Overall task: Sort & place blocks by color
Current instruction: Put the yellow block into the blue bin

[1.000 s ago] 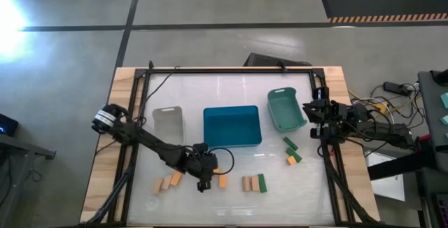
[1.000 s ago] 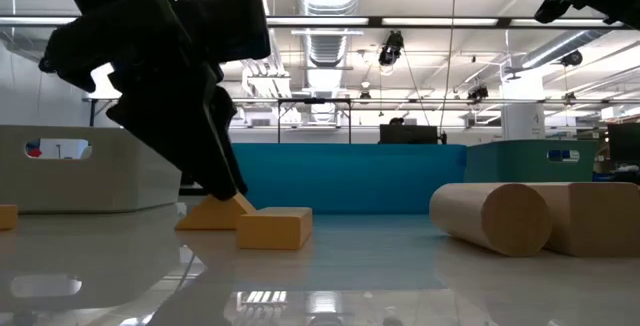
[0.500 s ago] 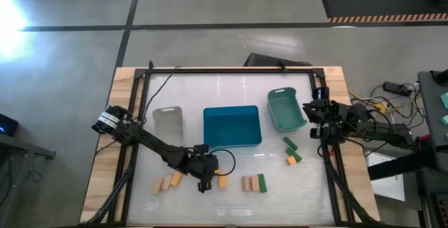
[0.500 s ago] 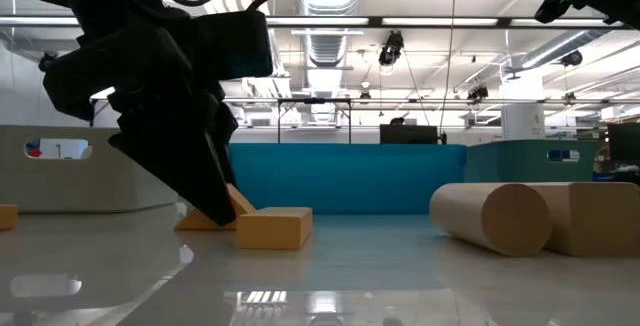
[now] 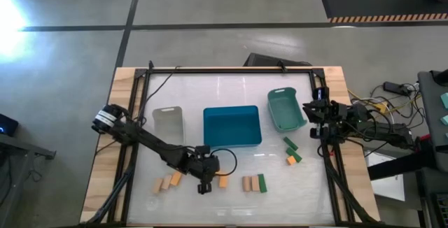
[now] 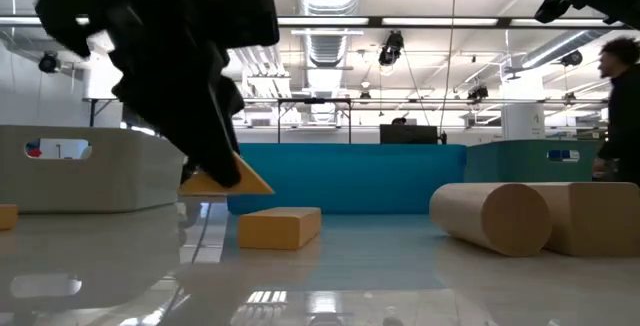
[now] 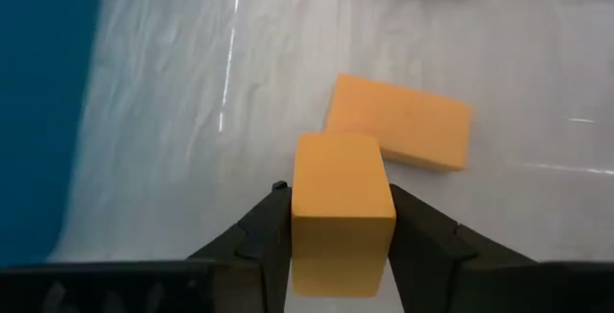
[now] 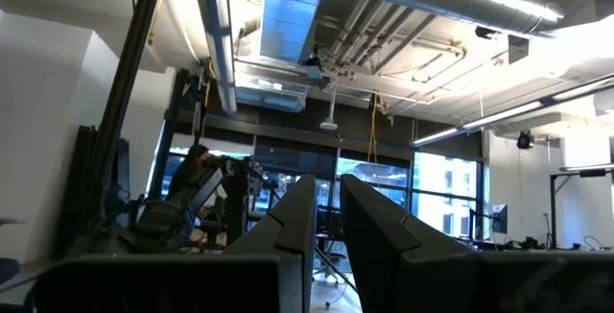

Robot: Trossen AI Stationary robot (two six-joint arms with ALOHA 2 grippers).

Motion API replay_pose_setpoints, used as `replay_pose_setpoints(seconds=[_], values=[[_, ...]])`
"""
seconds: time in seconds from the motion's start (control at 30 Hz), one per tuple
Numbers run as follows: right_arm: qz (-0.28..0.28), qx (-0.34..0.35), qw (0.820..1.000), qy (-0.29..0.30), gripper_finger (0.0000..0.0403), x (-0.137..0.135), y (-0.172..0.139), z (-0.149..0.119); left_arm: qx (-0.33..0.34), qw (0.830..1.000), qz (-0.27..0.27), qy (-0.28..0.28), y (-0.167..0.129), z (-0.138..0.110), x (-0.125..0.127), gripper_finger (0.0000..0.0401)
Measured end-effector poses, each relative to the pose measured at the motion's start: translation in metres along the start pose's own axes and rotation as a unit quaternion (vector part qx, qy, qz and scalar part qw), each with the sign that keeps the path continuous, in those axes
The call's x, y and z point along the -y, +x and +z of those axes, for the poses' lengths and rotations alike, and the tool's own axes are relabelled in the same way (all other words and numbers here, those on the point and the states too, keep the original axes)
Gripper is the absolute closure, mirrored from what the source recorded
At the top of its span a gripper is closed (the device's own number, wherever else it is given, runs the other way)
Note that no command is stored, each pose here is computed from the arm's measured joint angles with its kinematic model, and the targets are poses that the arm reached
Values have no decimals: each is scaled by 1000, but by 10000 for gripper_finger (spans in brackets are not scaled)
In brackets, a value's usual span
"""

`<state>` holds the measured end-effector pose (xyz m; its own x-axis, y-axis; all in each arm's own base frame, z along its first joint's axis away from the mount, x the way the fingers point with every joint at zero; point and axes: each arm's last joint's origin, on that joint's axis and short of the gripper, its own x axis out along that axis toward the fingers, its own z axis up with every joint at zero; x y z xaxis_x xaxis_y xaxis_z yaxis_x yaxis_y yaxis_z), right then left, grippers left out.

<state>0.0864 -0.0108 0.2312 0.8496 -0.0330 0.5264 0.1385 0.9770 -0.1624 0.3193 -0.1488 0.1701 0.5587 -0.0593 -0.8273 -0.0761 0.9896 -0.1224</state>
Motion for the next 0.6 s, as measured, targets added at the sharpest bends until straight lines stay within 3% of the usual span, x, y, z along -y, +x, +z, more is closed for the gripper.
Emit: replay_pose_setpoints(seconds=[0.3,0.6], values=[[-26,-4,1000,-7,360,1,0,0,18,1000,-17,8,-36,23,3,283],[-25,-4,1000,-14,360,1,0,0,68,997,-19,-22,-89,44,-16,283]])
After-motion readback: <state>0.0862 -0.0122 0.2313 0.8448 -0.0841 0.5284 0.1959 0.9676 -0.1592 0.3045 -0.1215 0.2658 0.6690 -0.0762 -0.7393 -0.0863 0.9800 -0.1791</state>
